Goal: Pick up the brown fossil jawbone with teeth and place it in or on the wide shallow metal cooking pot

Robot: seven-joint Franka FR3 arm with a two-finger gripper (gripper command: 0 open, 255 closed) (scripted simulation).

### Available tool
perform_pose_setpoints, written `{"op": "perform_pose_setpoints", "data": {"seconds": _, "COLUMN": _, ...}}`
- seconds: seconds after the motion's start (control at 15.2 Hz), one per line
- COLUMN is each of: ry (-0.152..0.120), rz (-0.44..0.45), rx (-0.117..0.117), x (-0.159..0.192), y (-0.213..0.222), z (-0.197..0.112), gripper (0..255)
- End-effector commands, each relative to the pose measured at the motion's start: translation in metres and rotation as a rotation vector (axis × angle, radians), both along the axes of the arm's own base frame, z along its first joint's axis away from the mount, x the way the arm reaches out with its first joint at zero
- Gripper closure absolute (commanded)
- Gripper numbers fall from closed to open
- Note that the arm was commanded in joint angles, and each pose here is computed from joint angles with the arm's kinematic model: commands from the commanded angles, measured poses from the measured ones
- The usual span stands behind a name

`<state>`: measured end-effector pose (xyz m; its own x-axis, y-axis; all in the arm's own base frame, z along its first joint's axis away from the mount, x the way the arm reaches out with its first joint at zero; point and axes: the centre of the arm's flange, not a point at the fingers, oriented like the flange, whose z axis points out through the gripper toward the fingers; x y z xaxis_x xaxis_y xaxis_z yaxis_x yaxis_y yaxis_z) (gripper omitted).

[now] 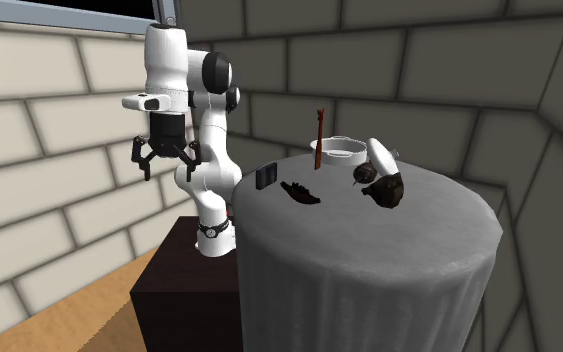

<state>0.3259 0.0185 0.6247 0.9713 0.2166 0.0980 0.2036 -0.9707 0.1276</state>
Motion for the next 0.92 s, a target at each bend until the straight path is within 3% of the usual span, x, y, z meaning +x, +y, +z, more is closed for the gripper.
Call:
{"op": "perform_pose_setpoints", "data": {"seconds": 0.0, "ry": 0.000, "rz": 0.000, "rx": 0.000, "x": 0.000, "y": 0.000, "z": 0.000, "gripper": 0}}
{"op": "perform_pose_setpoints", "data": {"seconds": 0.86, "ry": 0.067, "rz": 0.219, "rx": -0.001, "x": 0.023, "y": 0.167, "z": -0.003, "gripper": 0}}
